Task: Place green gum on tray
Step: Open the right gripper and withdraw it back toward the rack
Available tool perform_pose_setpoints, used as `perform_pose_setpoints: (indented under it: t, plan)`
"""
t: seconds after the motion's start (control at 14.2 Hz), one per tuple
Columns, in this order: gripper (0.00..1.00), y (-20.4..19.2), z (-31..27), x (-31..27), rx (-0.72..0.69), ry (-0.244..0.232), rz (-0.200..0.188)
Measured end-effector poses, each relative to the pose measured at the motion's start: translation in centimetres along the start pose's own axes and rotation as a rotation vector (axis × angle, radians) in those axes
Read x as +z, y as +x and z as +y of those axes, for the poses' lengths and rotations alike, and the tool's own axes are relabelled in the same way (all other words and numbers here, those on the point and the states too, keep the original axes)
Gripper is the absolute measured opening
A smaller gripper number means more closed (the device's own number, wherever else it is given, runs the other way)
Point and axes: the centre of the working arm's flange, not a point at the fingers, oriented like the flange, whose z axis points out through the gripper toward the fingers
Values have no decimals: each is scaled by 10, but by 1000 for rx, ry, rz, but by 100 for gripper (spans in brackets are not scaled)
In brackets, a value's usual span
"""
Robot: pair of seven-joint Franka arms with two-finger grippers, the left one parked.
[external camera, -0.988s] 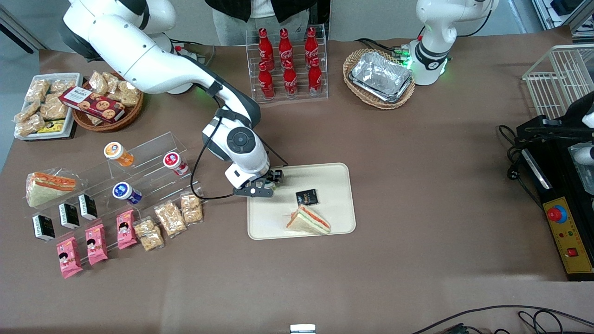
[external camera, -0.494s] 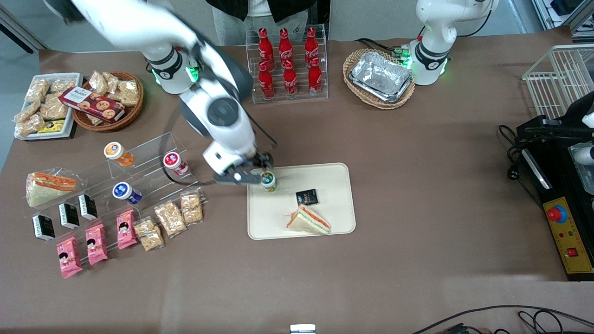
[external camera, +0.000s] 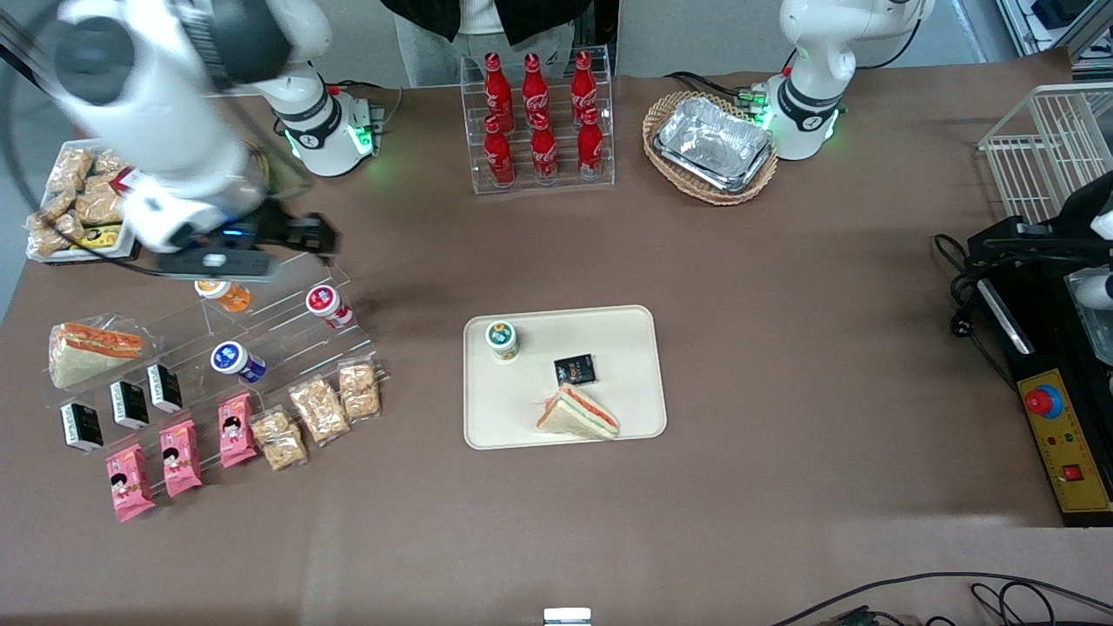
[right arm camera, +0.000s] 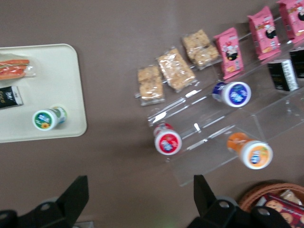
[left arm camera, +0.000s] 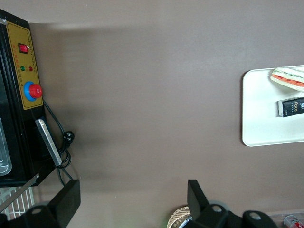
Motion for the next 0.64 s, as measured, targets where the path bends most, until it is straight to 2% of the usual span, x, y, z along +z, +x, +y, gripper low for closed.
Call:
perform_pose_setpoints:
  t: [0.35, 0.64]
  plan:
    - [99, 12, 146, -14, -45, 65, -5]
    - [99, 14, 154, -17, -45, 69, 2]
